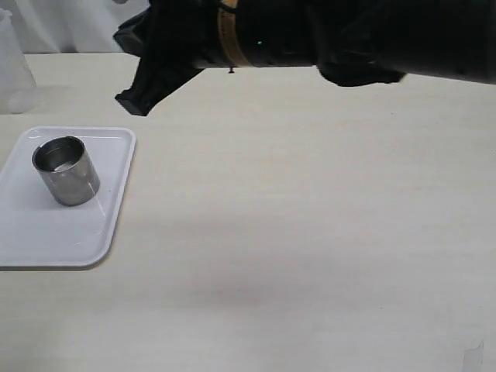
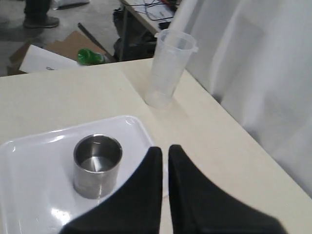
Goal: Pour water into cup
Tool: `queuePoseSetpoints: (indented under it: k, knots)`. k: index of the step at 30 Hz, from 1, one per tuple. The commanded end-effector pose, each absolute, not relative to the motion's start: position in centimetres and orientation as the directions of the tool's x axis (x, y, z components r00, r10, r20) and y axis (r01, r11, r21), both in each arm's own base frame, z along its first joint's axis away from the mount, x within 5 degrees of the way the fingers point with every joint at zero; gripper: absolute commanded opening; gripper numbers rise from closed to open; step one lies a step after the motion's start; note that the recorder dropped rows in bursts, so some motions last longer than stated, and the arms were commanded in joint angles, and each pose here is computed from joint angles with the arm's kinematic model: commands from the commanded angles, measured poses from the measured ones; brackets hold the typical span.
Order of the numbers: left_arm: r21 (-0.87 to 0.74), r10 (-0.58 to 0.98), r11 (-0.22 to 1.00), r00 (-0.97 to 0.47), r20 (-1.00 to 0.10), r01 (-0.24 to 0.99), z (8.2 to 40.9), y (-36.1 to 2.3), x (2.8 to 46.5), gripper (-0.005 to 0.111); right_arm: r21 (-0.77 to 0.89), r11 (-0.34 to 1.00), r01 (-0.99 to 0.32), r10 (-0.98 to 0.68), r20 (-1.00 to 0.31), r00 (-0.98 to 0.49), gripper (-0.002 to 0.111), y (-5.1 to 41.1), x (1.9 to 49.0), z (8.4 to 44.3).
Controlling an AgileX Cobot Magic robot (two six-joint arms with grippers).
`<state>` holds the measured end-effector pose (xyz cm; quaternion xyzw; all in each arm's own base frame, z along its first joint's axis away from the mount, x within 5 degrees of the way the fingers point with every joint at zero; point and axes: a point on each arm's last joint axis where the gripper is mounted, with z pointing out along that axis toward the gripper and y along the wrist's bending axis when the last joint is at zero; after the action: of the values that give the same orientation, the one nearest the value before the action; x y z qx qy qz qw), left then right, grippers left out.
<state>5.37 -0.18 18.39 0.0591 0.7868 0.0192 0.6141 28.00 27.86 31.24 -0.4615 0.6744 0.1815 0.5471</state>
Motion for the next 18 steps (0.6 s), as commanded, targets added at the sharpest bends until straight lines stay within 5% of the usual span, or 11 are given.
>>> queuePoseSetpoints:
  k: [1,18]
  knots:
    - [0.095,0.108,0.993,-0.23,-0.967,0.066,18.4,-0.2,5.4,0.0,-0.307,0.581,-0.754,-0.424,-0.905,0.042,0.004,24.0,25.2,33.0]
    - [0.095,0.108,0.993,-0.23,-0.967,0.066,18.4,-0.2,5.4,0.0,-0.306,0.728,-0.614,-0.245,-0.952,0.183,0.004,9.8,11.3,34.7]
